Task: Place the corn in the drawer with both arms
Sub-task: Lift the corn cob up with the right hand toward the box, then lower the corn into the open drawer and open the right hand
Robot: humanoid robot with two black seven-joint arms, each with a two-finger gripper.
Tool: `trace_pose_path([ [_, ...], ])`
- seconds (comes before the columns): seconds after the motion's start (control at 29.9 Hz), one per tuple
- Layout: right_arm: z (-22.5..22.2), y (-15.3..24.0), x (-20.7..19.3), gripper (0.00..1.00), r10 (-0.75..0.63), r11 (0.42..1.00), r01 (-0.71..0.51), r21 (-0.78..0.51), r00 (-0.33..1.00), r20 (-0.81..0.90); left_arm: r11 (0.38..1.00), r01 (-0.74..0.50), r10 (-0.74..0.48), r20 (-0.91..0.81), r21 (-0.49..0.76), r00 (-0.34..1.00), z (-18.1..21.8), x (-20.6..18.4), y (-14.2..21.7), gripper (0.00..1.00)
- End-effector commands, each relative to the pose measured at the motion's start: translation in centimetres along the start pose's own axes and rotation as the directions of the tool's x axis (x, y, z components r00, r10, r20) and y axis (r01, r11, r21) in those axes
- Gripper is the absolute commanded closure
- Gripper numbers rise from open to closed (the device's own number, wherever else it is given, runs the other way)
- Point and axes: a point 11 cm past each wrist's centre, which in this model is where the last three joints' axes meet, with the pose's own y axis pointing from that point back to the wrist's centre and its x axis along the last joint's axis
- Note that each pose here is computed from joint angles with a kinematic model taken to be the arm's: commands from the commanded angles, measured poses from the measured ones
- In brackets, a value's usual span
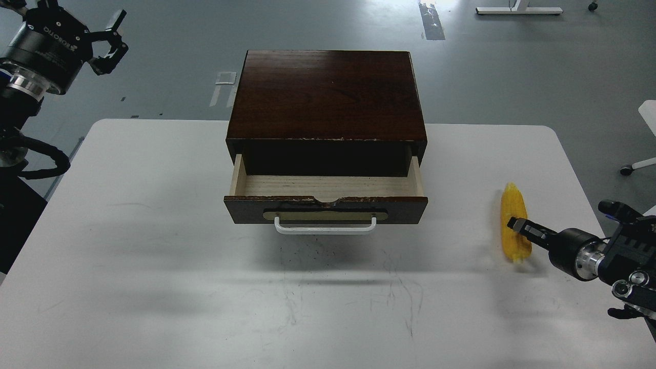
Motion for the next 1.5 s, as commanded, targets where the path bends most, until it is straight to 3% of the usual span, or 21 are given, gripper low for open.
trace_pose_path([
  [0.0,0.2,2.2,0.7,0.98,0.0,1.0,0.0,0.001,1.0,0.004,1.0,-0.005,0.005,0.01,-0.003,1.0,0.5,0.3,0.2,0.02],
  [0.4,-2.3,10.9,6.8,0.98,0.111,0.993,-0.11,0.052,0.994,-0.016,1.0,-0.013,0.013,0.029,-0.012,0.999,1.5,0.8,0.8,0.02],
  [0.57,-7.4,13.3,12.2,0.98,0.263,0.952,-0.249,0.179,0.963,-0.059,1.0,-0.011,0.012,0.034,-0.009,0.999,1.7,0.8,0.8,0.02],
  [0.63,-10.8,14.6,15.8,0.98,0.365,0.906,-0.33,0.267,0.927,-0.091,1.0,-0.011,0.011,0.037,-0.008,0.999,1.8,0.8,0.8,0.02],
  [0.7,-14.5,15.5,17.9,0.98,0.403,0.873,-0.337,0.354,0.906,-0.132,1.0,-0.011,0.011,0.038,-0.005,0.999,1.7,0.9,0.9,0.02],
  [0.87,-23.9,14.7,18.3,0.98,0.455,0.811,-0.22,0.543,0.82,-0.347,1.0,-0.009,0.009,0.038,0.002,0.999,1.6,0.8,0.8,0.02],
  [1.04,-29.8,11.7,14.4,0.97,0.441,0.795,-0.015,0.607,0.7,-0.561,1.0,-0.006,0.006,0.04,-0.002,0.999,1.8,0.7,0.7,0.02],
  [1.17,-30.8,10.1,12.0,0.97,0.422,0.814,0.096,0.573,0.58,-0.697,1.0,-0.016,0.016,0.056,-0.005,0.998,2.5,1.2,1.0,0.02],
  [1.3,-31.7,8.1,9.2,0.97,0.403,0.834,0.241,0.497,0.352,-0.845,1.0,-0.023,0.024,0.066,-0.01,0.998,2.9,1.5,1.3,0.02],
  [1.47,-33.2,5.8,7.7,0.97,0.437,0.834,0.299,0.464,0.155,-0.886,1.0,-0.024,0.025,0.065,-0.015,0.998,3.0,1.5,1.3,0.02],
])
